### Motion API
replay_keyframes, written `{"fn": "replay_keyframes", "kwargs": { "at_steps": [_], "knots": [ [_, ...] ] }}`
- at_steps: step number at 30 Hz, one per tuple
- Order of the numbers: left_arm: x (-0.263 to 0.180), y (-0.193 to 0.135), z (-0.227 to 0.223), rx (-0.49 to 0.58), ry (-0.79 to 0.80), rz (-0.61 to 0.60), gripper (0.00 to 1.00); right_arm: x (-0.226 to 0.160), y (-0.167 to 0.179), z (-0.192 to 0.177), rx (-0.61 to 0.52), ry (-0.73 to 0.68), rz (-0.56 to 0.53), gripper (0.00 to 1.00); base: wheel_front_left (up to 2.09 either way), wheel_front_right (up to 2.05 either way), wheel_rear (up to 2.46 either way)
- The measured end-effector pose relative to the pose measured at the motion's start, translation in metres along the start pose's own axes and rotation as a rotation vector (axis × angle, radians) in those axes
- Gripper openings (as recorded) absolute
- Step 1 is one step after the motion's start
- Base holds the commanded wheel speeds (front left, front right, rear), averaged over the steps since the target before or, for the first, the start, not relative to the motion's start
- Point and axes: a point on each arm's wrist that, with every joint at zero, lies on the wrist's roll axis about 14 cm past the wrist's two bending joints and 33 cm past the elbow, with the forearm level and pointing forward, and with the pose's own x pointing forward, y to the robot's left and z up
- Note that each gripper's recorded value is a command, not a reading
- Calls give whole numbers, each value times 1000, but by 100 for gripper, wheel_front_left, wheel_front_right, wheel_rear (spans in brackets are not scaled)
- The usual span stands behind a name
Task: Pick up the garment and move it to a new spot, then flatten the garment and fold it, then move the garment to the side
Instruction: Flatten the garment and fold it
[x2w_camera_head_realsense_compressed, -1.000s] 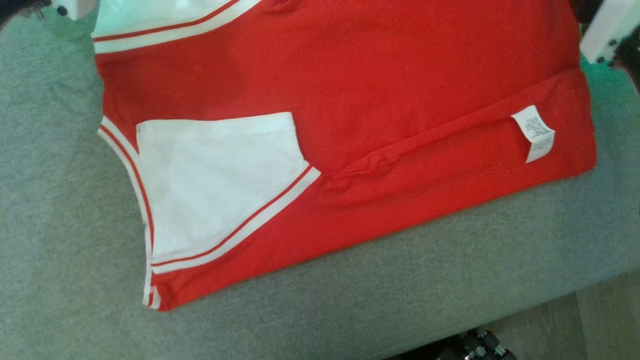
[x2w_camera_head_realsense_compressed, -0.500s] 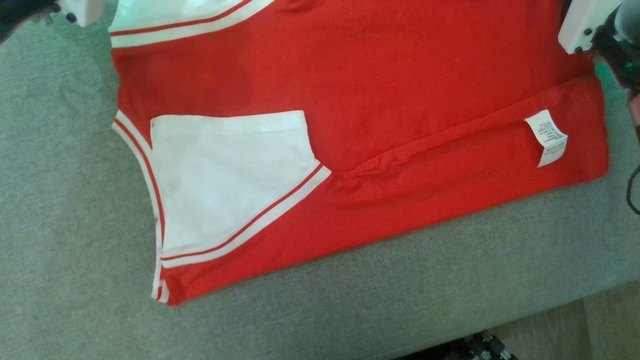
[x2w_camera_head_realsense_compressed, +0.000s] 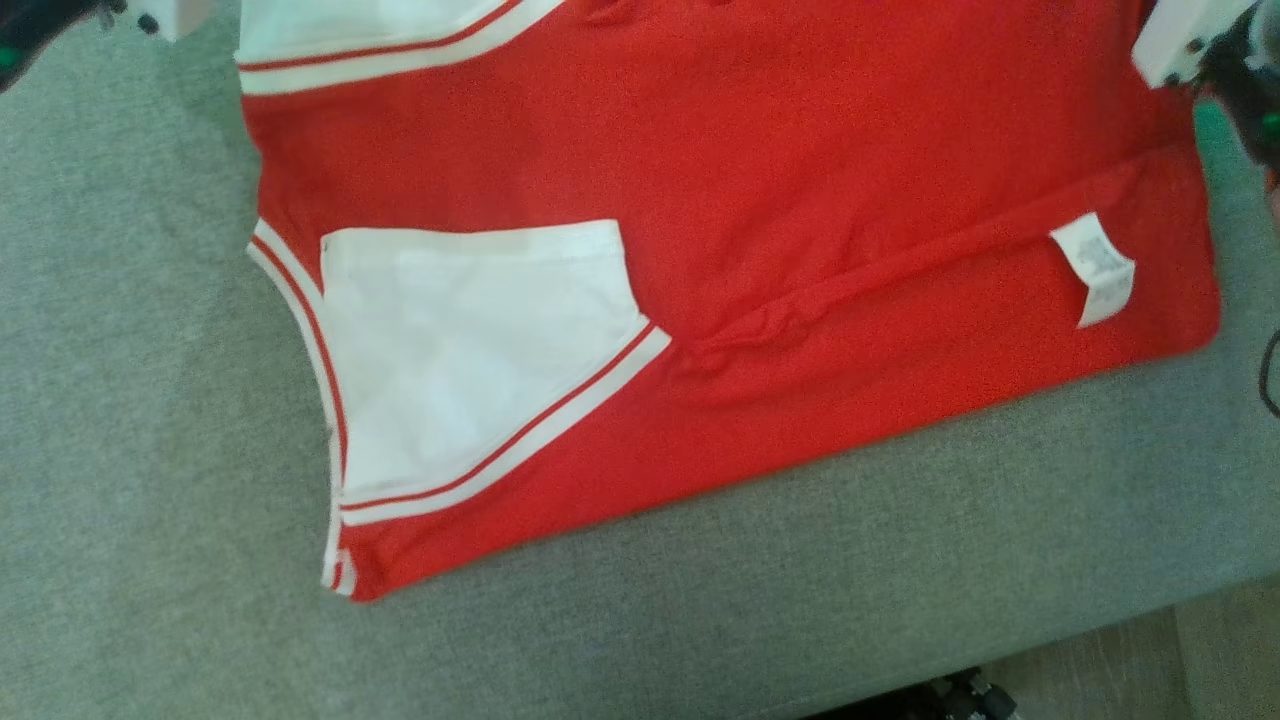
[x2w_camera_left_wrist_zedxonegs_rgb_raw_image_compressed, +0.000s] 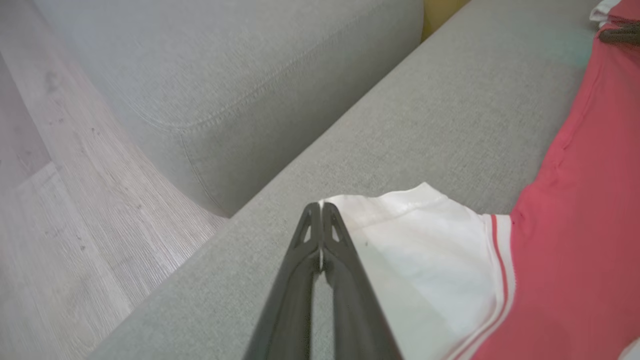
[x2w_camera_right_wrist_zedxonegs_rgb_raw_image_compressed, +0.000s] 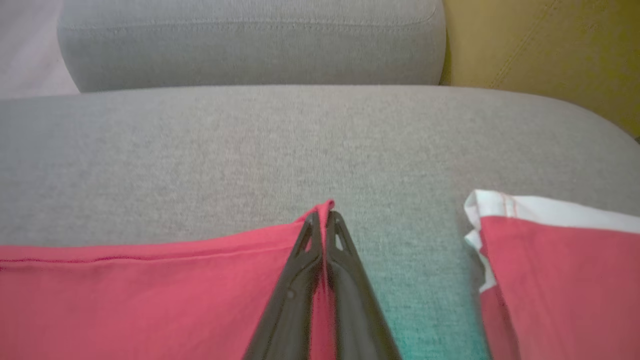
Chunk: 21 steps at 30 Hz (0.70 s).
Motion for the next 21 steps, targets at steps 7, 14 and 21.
{"fn": "replay_keyframes", "kwargs": {
  "at_steps": [7,14,21],
  "knots": [
    [-19,5,40,61,-177,37,0,-11,-10,41,80,-144,-3,0,0,0,0],
    [-56,-3,54,61,-267,29,0,-36,-19,47,133,-196,9,0,0,0,0],
    [-87,-27,4,27,-252,-12,0,-59,-19,14,175,-166,30,0,0,0,0]
  ]
}}
